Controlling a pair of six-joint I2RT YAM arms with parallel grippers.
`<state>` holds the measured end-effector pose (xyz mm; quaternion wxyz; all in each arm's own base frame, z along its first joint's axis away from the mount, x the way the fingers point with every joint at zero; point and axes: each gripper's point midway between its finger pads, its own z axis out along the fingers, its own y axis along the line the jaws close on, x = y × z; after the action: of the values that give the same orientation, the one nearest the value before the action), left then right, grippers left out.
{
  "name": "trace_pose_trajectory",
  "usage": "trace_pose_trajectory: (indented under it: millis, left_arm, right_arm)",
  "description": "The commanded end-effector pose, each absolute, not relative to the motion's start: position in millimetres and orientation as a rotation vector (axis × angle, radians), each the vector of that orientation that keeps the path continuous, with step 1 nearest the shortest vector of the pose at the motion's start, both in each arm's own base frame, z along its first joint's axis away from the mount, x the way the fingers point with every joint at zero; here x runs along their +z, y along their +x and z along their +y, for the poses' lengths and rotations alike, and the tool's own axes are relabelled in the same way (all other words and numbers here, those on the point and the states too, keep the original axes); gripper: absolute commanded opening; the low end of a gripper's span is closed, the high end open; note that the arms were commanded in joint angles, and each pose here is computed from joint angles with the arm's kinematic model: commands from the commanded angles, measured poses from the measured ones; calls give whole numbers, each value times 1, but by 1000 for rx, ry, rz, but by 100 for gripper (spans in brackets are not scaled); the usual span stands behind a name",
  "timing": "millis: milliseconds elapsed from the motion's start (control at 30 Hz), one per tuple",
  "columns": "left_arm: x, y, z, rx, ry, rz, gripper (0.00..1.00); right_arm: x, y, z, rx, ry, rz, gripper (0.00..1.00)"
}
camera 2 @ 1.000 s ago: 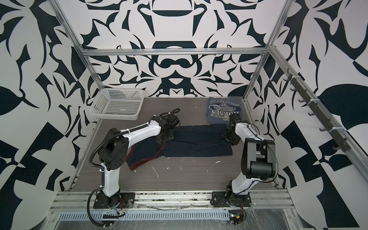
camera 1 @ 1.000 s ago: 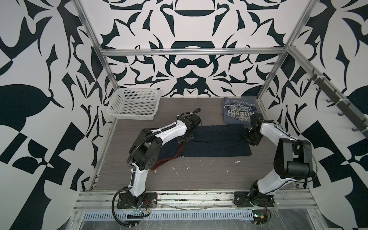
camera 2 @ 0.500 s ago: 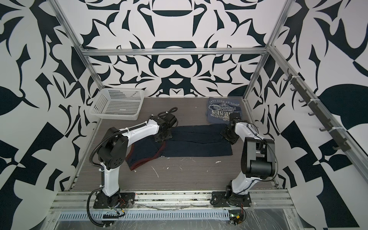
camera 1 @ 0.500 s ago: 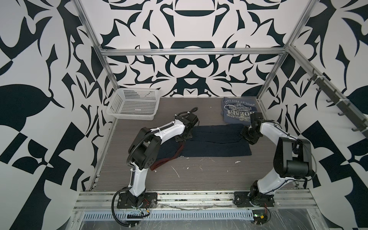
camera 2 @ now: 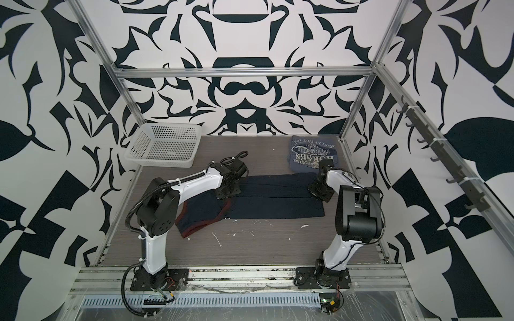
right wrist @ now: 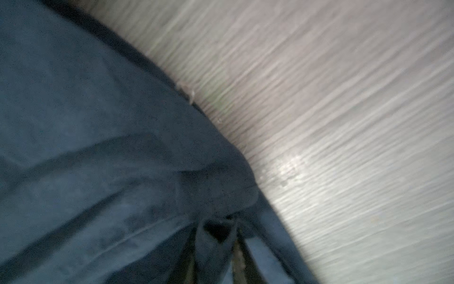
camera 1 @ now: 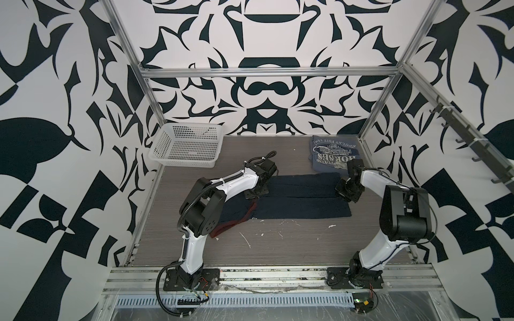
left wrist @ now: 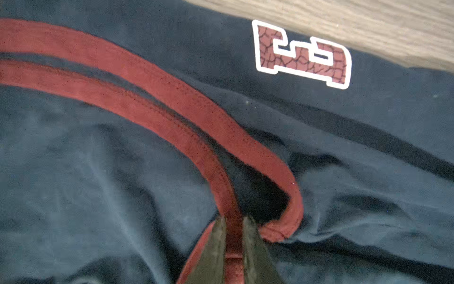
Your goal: Fold and stack the tank tops
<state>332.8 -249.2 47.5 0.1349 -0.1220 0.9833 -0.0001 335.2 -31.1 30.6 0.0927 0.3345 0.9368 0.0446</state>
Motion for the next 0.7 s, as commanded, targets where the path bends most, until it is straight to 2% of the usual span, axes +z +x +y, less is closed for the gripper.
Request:
trace_pose_trajectory:
  millis: [0,100,467,667]
  left_arm:
    - [48,326,-245,-7,-373,2859,15]
    - [53,325,-246,-42,-384,2837,13]
    - [89,306,-267,-155,-324,2752,6]
    - [82,314,-270,-114,-313,2760,3]
  right_arm:
    - [59,340,-42,57,962,2709,12]
    - [66,335,-44,36,957,2696,0]
    - [88,303,-51,-54,919,2685,0]
    - [93,317,-61,-103,922,2675,0]
